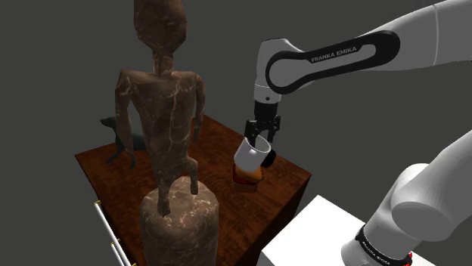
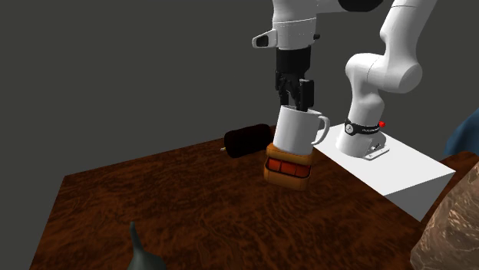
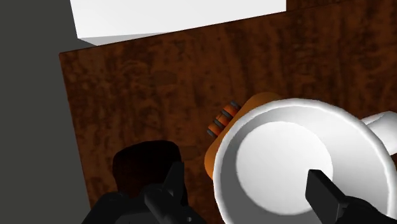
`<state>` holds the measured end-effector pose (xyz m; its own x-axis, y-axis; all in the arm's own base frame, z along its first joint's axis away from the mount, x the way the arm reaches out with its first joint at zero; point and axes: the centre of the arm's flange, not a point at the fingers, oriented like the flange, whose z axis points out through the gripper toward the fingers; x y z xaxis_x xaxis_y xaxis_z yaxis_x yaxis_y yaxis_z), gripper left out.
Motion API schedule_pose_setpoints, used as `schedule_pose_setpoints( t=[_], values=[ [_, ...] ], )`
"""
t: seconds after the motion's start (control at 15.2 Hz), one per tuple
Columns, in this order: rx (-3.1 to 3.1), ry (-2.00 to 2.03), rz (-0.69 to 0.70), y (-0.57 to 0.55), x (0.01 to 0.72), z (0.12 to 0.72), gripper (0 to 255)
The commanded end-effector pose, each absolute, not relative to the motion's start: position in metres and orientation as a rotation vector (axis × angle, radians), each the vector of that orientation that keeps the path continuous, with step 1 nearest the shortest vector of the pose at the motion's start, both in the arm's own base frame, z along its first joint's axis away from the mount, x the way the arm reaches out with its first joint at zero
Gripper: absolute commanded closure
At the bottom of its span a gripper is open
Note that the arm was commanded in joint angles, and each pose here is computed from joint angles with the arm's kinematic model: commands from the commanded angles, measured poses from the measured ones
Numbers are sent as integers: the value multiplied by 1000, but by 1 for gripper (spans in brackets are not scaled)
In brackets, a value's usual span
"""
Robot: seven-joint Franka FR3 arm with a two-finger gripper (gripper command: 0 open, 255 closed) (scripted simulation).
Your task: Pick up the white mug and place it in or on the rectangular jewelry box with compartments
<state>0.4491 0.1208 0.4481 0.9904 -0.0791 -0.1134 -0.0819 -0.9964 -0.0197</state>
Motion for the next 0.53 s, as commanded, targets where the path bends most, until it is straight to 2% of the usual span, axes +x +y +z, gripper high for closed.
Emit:
schedule_pose_setpoints(
  t=[0.0,0.26,0.46],
  values=[
    [-3110,125,177,121,449,447,0],
    [-3110,125,177,119,455,497,0],
    [-3110,125,177,119,455,497,0]
  ],
)
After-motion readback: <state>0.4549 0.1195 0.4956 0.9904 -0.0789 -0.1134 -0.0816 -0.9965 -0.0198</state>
